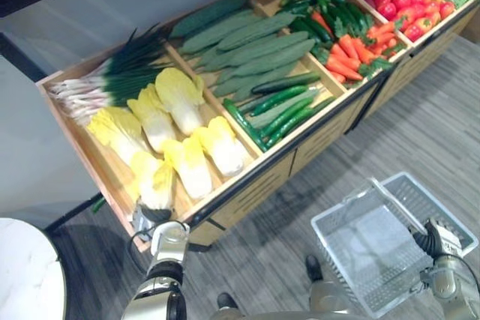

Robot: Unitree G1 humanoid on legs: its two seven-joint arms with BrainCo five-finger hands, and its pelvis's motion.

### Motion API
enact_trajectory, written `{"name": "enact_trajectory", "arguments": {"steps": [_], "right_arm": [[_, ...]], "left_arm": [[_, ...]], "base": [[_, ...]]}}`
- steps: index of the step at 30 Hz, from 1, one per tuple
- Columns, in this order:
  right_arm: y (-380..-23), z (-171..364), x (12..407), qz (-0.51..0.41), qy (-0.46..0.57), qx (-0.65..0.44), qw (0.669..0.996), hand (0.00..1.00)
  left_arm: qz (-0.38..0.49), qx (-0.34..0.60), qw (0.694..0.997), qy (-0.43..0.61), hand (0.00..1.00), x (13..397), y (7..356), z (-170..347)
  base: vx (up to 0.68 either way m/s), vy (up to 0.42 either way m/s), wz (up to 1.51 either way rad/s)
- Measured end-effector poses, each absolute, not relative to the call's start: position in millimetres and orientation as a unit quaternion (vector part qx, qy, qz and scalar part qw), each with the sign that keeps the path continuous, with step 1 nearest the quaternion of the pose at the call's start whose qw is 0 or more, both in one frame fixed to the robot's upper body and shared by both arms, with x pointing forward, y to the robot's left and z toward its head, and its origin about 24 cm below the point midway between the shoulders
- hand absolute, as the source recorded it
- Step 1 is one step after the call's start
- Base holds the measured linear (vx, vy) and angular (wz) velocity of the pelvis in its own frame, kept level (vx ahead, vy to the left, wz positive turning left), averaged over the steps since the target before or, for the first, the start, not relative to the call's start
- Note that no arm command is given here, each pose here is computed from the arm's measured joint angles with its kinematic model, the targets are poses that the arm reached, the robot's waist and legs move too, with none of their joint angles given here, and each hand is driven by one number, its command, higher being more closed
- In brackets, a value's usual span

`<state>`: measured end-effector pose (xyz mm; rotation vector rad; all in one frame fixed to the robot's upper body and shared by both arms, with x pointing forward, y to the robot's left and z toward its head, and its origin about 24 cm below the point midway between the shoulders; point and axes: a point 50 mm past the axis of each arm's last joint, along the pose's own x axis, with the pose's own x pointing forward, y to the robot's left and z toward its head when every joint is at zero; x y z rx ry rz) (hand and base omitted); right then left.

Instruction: Pick vegetable in the basket

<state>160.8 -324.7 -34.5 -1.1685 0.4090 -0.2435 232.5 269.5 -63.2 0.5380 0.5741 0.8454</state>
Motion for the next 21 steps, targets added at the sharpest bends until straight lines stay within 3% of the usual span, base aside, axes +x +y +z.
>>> {"name": "enact_trajectory", "arguments": {"steps": [7, 21], "right_arm": [[-327, -46, 147, -0.109, 0.226, -0.545, 0.8, 1.0], [-318, -66, 131, -0.126, 0.274, -0.516, 0.802, 1.0]], "left_arm": [[0.411, 0.187, 0.852, 0.265, 1.0, 232, 259, -67], [0.402, 0.148, 0.874, 0.23, 1.0, 233, 239, -63]], "base": [[0.0, -0.021, 0.11], [-0.01, -0.017, 0.08]]}}
